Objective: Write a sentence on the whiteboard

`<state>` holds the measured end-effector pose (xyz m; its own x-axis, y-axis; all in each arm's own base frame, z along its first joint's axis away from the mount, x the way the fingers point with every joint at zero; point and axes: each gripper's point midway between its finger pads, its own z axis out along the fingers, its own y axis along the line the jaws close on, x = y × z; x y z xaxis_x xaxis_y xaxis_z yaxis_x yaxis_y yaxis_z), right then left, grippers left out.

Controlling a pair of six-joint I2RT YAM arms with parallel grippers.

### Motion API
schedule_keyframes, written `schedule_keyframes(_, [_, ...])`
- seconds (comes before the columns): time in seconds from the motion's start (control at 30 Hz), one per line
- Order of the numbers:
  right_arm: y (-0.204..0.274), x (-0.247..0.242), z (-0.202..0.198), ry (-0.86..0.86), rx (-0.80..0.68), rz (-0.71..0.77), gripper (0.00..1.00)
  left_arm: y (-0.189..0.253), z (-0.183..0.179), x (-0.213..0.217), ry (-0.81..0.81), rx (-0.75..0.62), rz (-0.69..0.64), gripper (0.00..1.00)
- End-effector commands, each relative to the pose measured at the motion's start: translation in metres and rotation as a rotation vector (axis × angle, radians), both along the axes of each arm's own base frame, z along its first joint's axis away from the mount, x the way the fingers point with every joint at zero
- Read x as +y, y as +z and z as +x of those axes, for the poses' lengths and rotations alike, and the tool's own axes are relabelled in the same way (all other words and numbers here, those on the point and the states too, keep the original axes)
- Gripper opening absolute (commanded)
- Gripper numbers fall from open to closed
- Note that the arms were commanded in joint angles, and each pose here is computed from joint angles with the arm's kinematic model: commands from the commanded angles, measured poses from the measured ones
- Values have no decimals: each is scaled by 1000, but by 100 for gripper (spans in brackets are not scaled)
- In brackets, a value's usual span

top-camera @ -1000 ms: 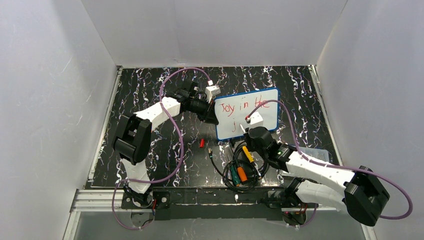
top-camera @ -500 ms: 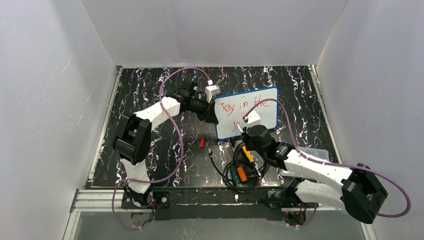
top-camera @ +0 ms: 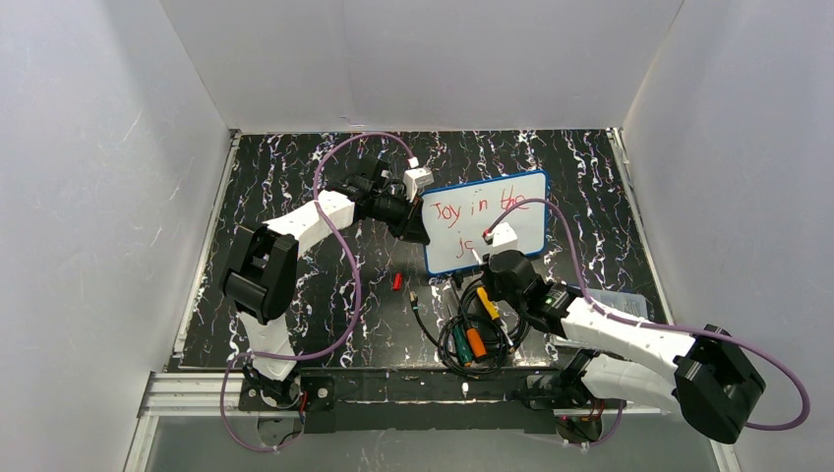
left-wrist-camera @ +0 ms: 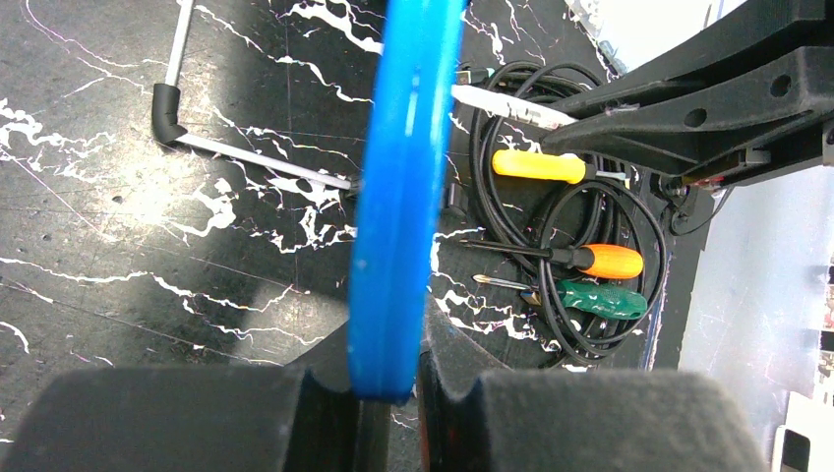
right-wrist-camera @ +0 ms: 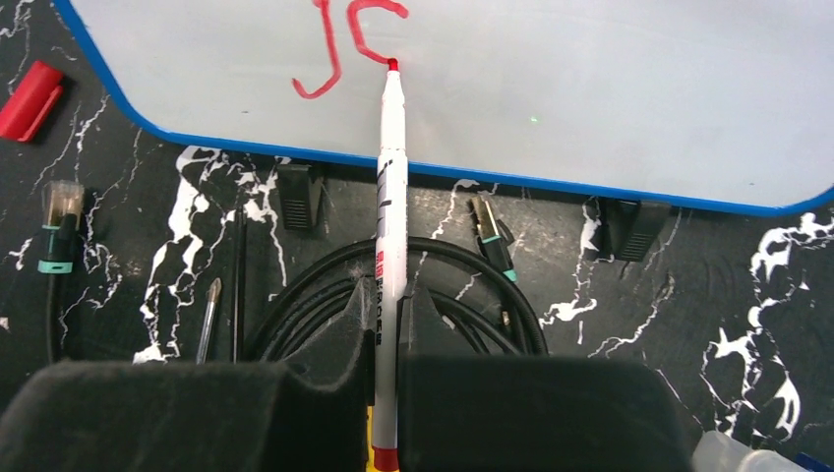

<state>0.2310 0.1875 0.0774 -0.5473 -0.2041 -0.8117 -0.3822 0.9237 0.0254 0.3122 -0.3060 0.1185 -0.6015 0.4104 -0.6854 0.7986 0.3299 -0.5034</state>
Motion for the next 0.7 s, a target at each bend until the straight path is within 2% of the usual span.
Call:
schedule_keyframes(0.0, [20, -8, 12, -75, -67, 11, 1, 37, -3, -6, -35, -70, -58, 0])
schedule_keyframes(0.33, [44, 13, 28, -21, -128, 35, 1, 36, -3, -6, -35, -69, -58, 0])
schedule_keyframes(0.67, [49, 20, 25, 23, -132, 64, 1, 35, -3, -6, -34, -66, -55, 0])
